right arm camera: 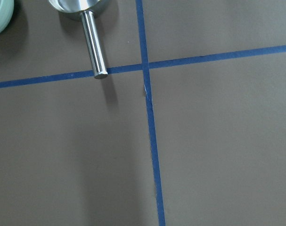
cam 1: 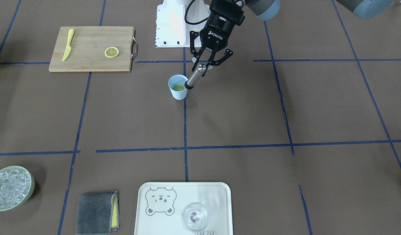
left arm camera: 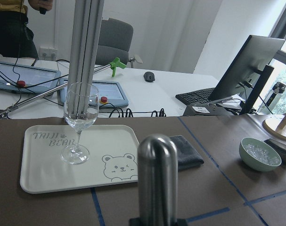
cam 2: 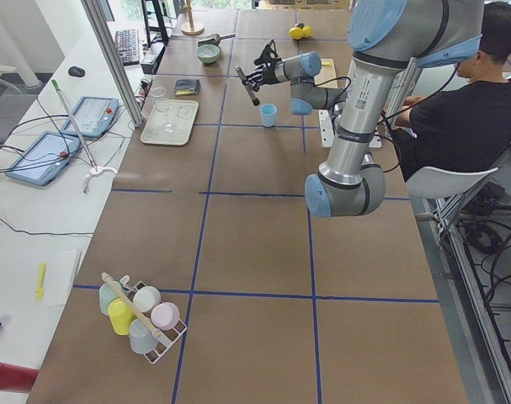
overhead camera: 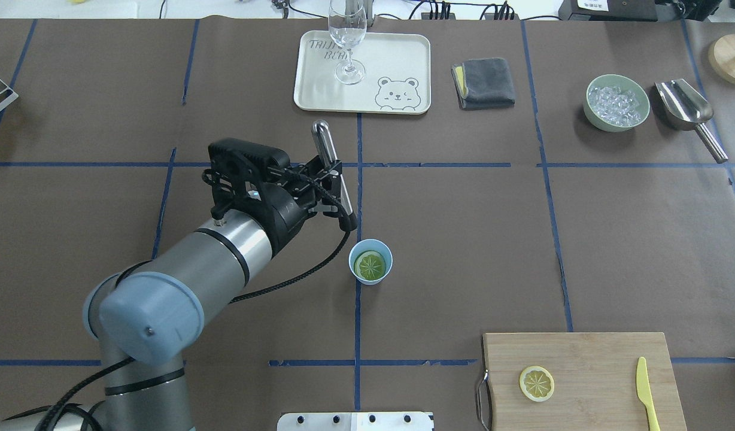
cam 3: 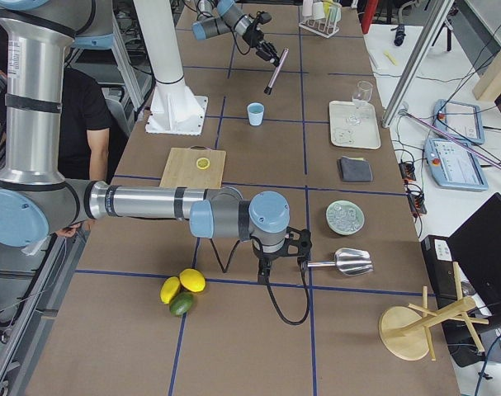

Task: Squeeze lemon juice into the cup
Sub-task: 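Press the muddler down into the cup onto the lemon slice with the left gripper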

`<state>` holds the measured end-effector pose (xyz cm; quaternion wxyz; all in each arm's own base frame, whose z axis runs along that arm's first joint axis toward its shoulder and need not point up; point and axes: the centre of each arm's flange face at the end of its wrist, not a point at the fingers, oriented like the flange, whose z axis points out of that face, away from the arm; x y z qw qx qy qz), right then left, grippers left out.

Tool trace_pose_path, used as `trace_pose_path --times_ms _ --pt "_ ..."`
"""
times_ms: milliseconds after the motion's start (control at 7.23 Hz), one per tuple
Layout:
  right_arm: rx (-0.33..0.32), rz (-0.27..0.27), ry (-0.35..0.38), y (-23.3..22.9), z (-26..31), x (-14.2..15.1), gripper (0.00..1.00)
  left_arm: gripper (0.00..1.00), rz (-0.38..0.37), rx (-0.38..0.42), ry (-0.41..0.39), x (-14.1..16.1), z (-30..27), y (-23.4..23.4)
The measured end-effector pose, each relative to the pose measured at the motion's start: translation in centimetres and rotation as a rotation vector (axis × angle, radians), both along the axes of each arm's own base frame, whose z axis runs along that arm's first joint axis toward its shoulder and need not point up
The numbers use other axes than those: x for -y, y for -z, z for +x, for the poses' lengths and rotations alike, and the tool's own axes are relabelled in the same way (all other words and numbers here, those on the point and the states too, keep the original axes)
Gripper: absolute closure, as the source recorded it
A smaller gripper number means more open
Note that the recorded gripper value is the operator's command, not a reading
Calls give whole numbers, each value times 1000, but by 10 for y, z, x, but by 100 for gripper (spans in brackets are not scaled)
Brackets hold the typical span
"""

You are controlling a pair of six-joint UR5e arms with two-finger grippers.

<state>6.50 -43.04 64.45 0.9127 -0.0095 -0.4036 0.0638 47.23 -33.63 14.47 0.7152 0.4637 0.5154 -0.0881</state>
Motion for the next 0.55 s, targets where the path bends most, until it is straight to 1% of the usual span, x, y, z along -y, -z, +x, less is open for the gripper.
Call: trace_pose_path --times_ms 276,553 --pt "0 -10 -2 -6 2 -8 0 100 -8 -2 -20 -17 28 5" --pt "1 -14 -10 -8 6 -12 0 100 -8 -10 -43 -29 37 9"
